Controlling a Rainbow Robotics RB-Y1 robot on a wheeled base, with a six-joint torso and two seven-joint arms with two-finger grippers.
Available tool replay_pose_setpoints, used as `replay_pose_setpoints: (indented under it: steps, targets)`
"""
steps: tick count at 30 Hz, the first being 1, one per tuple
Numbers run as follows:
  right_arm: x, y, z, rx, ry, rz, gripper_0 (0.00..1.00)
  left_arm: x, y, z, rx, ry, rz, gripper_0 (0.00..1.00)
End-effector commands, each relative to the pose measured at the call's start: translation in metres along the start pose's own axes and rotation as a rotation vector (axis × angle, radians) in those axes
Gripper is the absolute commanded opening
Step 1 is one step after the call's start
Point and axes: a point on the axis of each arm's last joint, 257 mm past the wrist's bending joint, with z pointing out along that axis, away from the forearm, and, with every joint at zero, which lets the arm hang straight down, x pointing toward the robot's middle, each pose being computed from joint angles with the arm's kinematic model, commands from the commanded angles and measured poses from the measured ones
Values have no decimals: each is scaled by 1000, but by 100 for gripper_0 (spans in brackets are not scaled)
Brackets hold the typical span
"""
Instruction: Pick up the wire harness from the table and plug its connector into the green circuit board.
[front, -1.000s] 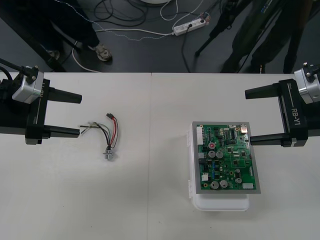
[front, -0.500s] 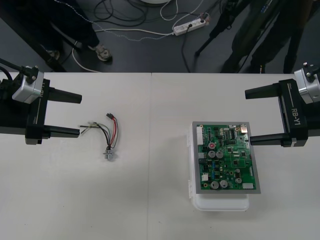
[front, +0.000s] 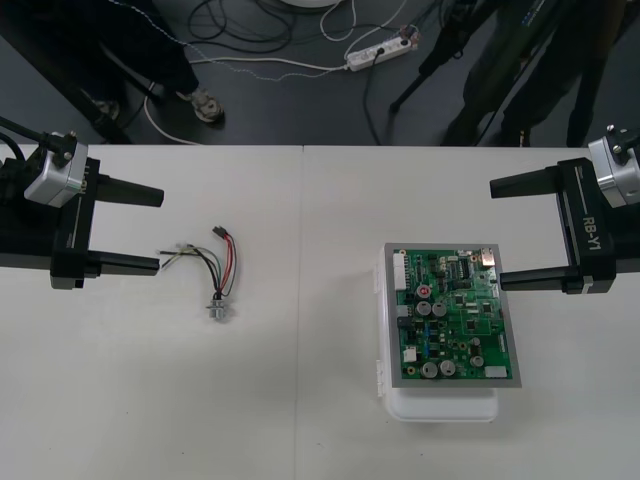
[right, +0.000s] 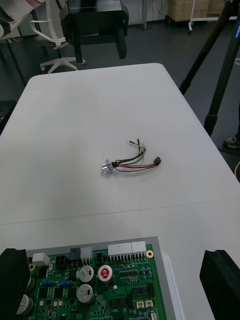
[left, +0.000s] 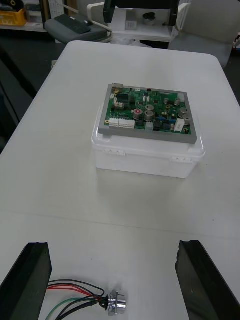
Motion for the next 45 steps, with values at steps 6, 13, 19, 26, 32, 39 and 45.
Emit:
replay_pose_setpoints:
  steps: [6, 13, 19, 26, 32, 39, 45]
  targets:
    - [7, 5, -4, -19, 37, 39, 100, 7, -5, -14, 2, 52, 30, 73]
    - [7, 5, -4, -19, 37, 39, 100, 31, -23, 1, 27, 21, -79, 73]
    - [7, 5, -4, -19, 37, 39, 100, 36, -22, 2, 20, 28, -89, 73]
    - [24, 21, 9, -44, 14, 113, 100, 37, -17, 1, 10, 43, -65, 74]
    - [25, 26, 12, -59, 7, 122, 100, 44, -8, -6, -3, 104, -6, 73]
    - [19, 31, 16, -78, -20, 123, 100, 53, -2, -14, 19, 190, 130, 73]
    - [9, 33, 25, -82, -80, 127, 100, 61, 2, -19, 50, 263, 259, 73]
